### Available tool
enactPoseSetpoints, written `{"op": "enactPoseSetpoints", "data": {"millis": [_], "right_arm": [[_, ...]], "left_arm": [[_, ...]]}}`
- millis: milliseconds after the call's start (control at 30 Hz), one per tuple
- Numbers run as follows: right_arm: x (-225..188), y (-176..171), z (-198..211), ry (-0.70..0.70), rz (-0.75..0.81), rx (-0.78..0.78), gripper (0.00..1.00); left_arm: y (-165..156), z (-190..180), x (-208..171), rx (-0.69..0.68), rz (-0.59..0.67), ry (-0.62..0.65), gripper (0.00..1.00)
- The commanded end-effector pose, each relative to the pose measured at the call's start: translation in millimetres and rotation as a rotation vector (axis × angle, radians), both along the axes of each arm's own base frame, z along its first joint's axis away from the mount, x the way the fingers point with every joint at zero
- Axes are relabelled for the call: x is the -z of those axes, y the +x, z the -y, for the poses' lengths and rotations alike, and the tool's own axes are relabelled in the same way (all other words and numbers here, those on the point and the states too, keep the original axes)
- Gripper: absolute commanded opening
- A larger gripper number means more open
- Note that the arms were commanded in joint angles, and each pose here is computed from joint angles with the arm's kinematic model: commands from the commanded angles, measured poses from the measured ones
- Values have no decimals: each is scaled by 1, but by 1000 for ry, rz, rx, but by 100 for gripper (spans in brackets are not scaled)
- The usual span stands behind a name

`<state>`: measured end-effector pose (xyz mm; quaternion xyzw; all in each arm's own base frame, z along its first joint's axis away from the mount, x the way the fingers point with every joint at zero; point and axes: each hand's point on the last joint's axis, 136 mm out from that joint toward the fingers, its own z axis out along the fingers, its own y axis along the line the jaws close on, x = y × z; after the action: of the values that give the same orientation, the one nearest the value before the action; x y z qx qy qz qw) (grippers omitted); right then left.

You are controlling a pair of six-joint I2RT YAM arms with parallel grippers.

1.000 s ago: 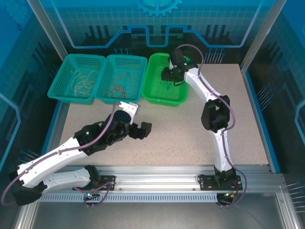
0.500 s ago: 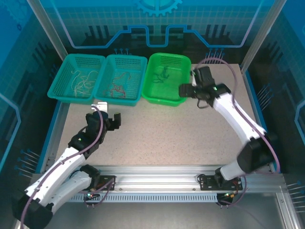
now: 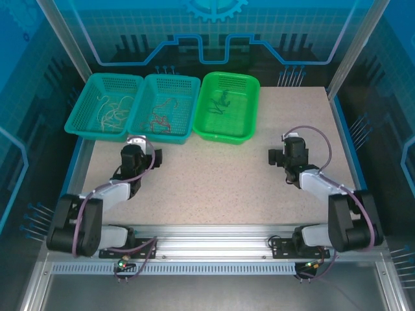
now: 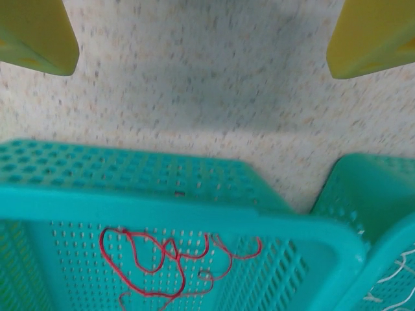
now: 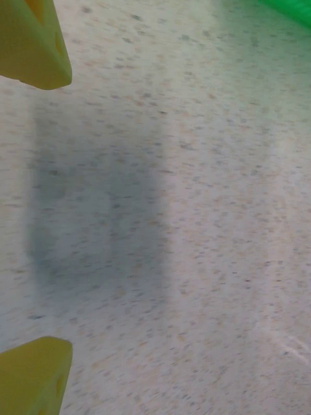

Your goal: Untangle the cables

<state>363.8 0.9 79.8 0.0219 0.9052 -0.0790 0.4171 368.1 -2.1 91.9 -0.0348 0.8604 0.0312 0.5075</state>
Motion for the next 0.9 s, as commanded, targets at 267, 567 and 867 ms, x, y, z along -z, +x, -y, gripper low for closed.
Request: {"op": "enactPoseSetpoints", "data": {"millis": [267, 567, 867], "right_arm": [[-14, 34, -23, 66, 296, -216, 100], [-15, 35, -27, 65, 289, -236, 100], [-13, 34, -33, 95, 282, -284, 100]], "left_arm": [[25, 13, -5, 127, 196, -83, 99], [31, 0, -4, 49, 175, -75, 99], [30, 0, -3, 49, 171, -76, 99]]}}
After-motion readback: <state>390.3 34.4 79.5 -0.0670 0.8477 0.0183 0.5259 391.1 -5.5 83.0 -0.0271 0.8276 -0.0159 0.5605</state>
